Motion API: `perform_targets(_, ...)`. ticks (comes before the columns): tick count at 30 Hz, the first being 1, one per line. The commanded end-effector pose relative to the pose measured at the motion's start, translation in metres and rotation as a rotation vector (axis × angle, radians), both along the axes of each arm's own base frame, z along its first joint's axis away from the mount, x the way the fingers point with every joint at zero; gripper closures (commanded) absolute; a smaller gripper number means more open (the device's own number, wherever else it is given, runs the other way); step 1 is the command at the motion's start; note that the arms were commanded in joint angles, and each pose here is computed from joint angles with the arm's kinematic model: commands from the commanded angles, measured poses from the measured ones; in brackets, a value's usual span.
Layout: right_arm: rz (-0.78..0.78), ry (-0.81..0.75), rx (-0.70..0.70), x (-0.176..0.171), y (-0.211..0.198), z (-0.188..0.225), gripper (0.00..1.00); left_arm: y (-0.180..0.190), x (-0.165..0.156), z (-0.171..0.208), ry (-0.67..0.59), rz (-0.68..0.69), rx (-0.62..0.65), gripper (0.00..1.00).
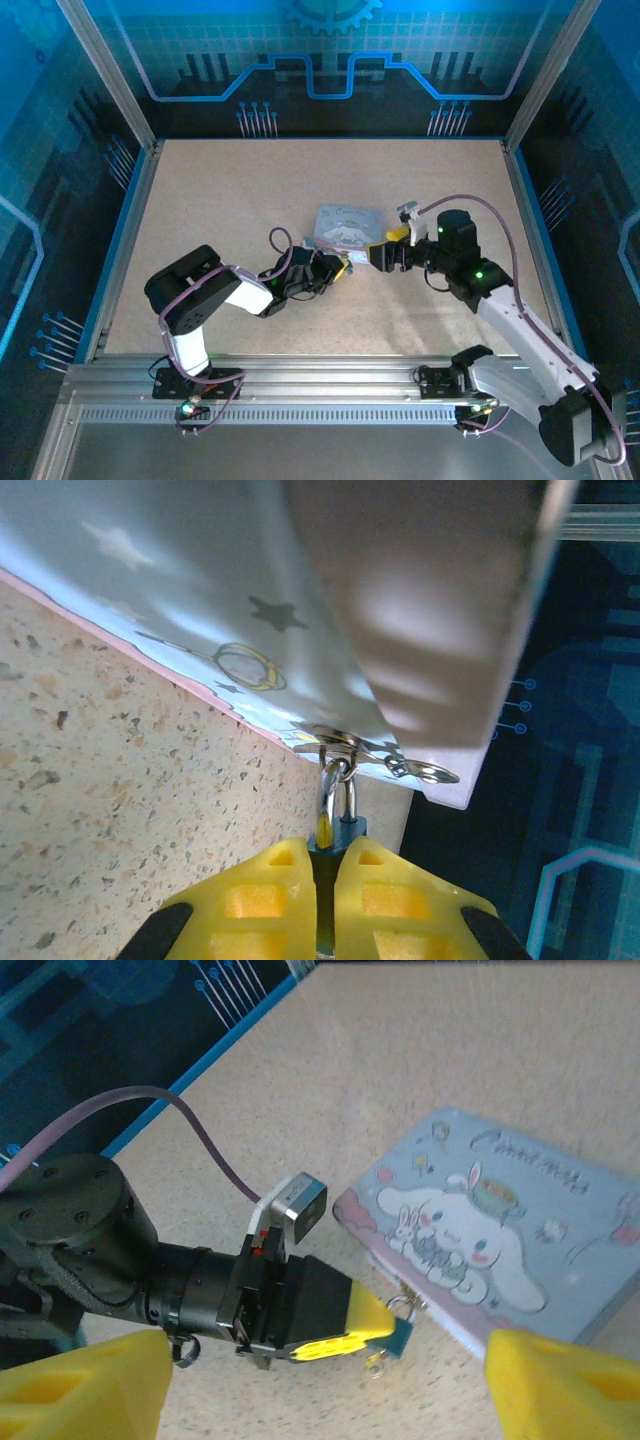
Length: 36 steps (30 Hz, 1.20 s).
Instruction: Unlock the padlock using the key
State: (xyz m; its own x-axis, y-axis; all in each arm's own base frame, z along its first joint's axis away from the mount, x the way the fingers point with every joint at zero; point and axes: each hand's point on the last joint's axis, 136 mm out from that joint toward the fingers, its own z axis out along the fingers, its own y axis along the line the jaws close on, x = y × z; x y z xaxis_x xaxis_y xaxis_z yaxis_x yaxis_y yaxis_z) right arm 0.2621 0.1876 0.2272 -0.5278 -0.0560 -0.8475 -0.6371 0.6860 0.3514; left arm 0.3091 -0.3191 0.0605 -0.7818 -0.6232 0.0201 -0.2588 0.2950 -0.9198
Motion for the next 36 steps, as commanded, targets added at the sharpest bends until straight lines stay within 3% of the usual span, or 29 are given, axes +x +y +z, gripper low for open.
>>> perform_targets(1, 0.045, -0.229, -0.091, -0.004, -0.007, 0.015, 0.12, -0.002, 0.001, 0.018, -0.05, 0.001, -0.018, 1.0)
perform_targets(7, 0.173, -0.532, -0.269, -0.03, 0.002, 0.019, 0.06, 0.001, 0.001, 0.018, -0.026, 0.013, 0.012, 1.0)
perform_targets(15, 0.269, -0.687, -0.599, -0.04, 0.01, -0.016, 0.06, 0.002, 0.003, 0.028, -0.008, 0.034, -0.005, 1.0)
perform_targets(22, 0.336, -0.73, -0.795, -0.039, 0.023, -0.053, 0.06, 0.002, 0.005, 0.033, 0.017, 0.065, -0.044, 1.0)
perform_targets(36, 0.428, -0.687, -0.897, -0.025, 0.059, -0.12, 0.19, 0.002, 0.006, 0.037, 0.054, 0.096, -0.11, 1.0)
